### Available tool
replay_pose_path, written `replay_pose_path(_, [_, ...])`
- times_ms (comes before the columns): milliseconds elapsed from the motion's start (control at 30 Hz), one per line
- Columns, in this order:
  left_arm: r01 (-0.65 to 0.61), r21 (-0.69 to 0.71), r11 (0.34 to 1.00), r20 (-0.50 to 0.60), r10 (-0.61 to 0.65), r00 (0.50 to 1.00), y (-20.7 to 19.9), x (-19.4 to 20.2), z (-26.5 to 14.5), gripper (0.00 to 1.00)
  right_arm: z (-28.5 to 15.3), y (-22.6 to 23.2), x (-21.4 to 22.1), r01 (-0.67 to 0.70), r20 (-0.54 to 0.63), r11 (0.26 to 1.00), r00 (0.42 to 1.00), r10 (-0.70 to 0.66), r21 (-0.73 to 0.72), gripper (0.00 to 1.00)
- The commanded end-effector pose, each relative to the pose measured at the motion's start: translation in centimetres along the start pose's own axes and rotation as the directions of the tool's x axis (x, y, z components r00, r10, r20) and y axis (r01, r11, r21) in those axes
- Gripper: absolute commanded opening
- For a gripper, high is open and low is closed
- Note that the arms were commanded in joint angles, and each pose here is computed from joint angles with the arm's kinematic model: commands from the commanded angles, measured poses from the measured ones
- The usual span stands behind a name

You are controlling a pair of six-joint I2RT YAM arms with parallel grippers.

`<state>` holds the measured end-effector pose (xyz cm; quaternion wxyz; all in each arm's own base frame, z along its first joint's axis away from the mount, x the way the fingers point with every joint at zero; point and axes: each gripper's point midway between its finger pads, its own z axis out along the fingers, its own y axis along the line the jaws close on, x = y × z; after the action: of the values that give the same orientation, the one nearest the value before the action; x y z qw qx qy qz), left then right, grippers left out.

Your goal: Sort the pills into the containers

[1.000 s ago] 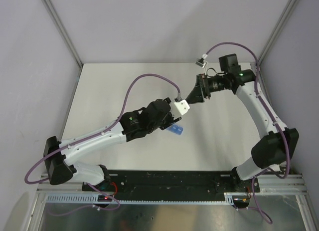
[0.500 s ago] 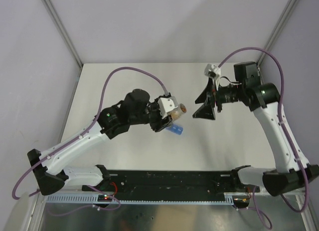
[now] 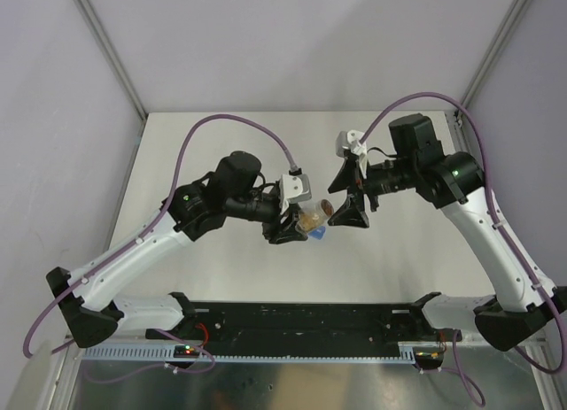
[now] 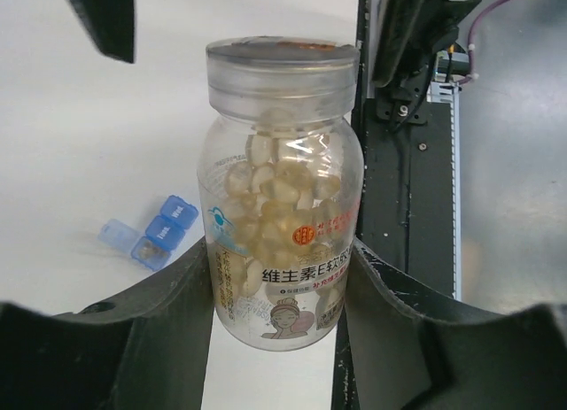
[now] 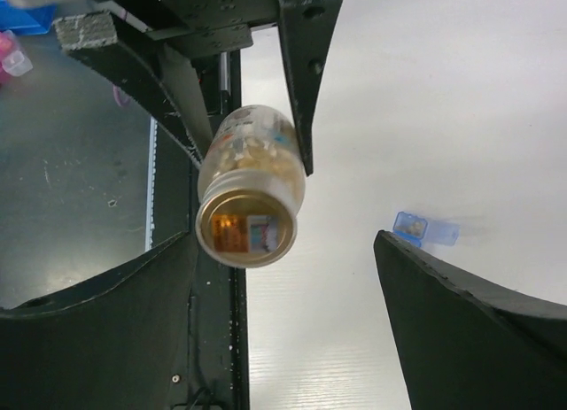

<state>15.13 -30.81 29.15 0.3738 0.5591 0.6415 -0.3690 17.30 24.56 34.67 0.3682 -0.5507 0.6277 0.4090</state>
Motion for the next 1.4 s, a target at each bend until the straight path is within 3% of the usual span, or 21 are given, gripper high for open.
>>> replay_pose_path(0, [-0.005,0.052,0.999,0.046,0.003,0.999,-1.0,-1.8,-0.5,0.00,0.0,-0.1,-1.4,0.065,0.003,0.998,0.998,-0.065,0.009,0.86])
replay_pose_path(200, [0.000,0.051,0.999,0.036,-0.002,0.999,-0.8,-1.6,-0.3,0.00,1.0,0.2,-1.3,0.056,-0.007,0.998,0.998,-0.056,-0.036,0.77])
replay_pose_path(533, [-0.012,0.020,1.000,0.043,0.012,0.999,-0.1,-2.3,-0.3,0.00,1.6,0.6,-0.8,0.003,-0.008,0.996,1.000,-0.004,-0.088,0.30])
replay_pose_path(733, [-0.006,-0.047,0.999,0.040,0.007,0.999,1.1,-2.9,-0.4,0.00,1.8,-0.2,-0.9,-0.109,0.025,0.987,0.993,0.113,-0.121,0.14])
replay_pose_path(1000, [-0.011,-0.320,0.947,-0.017,0.006,1.000,5.7,-2.9,-0.7,0.00,3.0,-3.7,-0.1,-0.355,0.026,0.926,0.932,0.361,-0.130,0.07])
replay_pose_path(1233, [-0.130,-0.568,0.813,-0.148,0.054,0.988,8.8,-1.4,-0.8,0.00,5.3,-7.5,2.0,-0.579,-0.015,0.799,0.811,0.585,-0.164,0.08])
replay_pose_path(1367, [-0.182,-0.668,0.722,-0.201,0.060,0.978,10.3,-0.4,-0.9,0.00,6.6,-8.7,2.9,-0.665,-0.045,0.722,0.741,0.670,-0.192,0.13])
